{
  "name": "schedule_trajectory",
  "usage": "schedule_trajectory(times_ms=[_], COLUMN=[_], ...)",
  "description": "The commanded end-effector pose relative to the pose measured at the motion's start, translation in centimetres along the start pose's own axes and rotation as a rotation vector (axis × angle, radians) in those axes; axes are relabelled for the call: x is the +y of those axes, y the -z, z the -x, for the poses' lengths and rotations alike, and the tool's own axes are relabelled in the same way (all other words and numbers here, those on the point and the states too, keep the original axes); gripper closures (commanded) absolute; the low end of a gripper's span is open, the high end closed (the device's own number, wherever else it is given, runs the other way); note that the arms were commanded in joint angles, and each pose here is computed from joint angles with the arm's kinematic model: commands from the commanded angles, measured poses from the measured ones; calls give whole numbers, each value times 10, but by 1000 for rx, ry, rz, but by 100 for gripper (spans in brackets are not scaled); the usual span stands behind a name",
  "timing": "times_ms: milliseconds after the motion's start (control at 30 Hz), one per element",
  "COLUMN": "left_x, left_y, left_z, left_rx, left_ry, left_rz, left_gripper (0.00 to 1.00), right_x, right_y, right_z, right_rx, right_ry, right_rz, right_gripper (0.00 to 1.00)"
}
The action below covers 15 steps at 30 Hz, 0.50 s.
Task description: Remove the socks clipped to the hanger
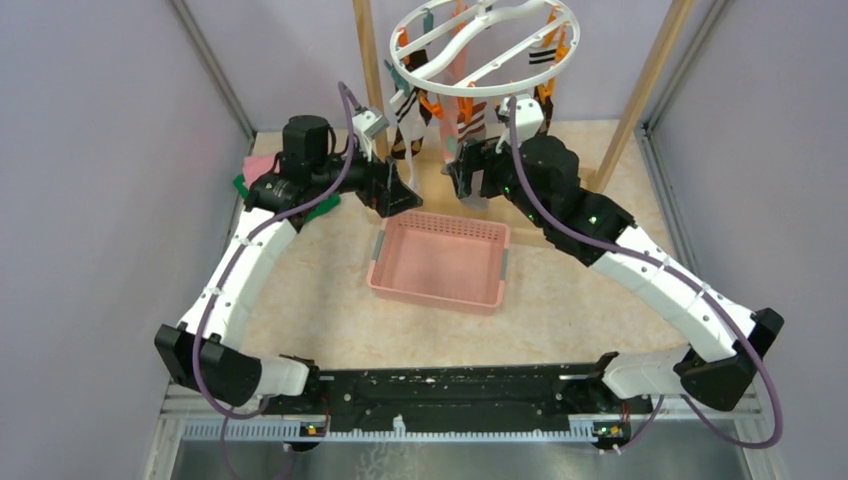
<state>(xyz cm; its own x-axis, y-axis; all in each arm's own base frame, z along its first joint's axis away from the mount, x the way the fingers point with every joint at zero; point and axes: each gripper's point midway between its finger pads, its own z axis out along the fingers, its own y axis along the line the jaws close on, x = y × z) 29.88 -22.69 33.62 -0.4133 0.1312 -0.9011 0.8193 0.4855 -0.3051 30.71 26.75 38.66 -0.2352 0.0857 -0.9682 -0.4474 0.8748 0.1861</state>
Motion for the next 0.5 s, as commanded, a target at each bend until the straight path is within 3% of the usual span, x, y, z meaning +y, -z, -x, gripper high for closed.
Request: schedule_trajectory(times_ms=[0,100,467], left_x=[-6,-10,-31], left_y=[4,0,-37], left_z=[31,36,15], left_rx=[-79,-90,-94], left_ry=[-33,-46,-132], left_rz=[-6,-27,-169], left_gripper=[1,1,1], right_x=[-1,5,8], right_y=[-4,0,-7], right_z=[29,50,93], right_rx=[-82,-119,-132], right_ry=[-15,-38,-30], right_rz=[-12,9,-11], right_gripper=[18,22,21])
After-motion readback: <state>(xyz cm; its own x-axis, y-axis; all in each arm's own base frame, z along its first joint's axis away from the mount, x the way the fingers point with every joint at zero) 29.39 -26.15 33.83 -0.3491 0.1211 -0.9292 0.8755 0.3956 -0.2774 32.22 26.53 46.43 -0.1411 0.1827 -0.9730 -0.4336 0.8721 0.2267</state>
